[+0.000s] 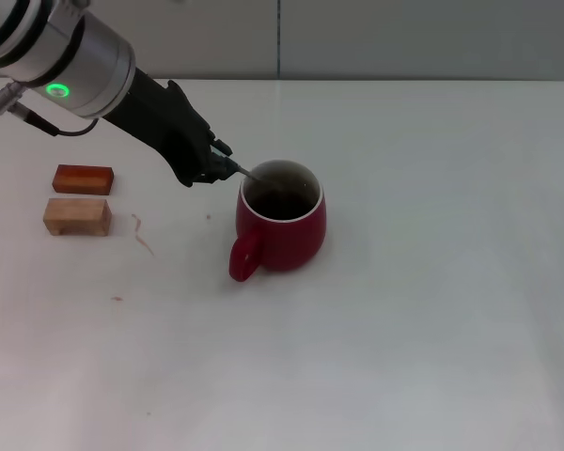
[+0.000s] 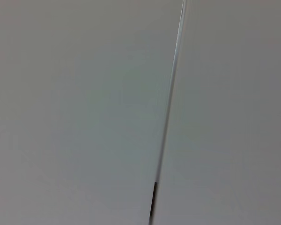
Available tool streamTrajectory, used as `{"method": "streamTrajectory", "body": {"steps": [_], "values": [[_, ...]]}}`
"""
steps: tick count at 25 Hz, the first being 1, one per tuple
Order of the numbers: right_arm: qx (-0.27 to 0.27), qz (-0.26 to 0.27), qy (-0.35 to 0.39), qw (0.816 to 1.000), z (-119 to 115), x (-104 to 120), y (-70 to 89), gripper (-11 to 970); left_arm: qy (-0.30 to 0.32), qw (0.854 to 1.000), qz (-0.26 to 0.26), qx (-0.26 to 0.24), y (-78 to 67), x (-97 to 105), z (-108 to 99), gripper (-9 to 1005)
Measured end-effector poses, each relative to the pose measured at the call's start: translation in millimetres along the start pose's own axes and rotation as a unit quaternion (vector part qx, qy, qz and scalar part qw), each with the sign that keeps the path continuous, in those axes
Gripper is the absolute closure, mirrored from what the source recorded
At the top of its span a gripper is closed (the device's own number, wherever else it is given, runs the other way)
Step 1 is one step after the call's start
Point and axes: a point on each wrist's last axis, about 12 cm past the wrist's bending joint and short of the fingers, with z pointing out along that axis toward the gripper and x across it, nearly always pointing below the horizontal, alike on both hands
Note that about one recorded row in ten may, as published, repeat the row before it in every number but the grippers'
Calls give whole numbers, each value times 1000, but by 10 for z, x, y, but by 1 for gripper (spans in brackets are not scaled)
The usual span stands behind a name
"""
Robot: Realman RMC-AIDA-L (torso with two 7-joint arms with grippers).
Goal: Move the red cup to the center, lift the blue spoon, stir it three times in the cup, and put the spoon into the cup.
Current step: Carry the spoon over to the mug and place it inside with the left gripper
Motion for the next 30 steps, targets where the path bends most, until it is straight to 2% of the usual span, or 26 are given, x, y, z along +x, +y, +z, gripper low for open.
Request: {"method": "streamTrajectory", "body": {"steps": [7,18,30], "values": [[0,-2,0,1000,1,1,-10,198,22,1000,17,-11,-10,-29,28,833],[0,-2,0,1000,2,0,-13,197,45,997,57,-6,-113,-188,107,834],[1,-1,1,1000,-5,3,-14,197,68,995,77,-17,-157,-240,162,834]]}}
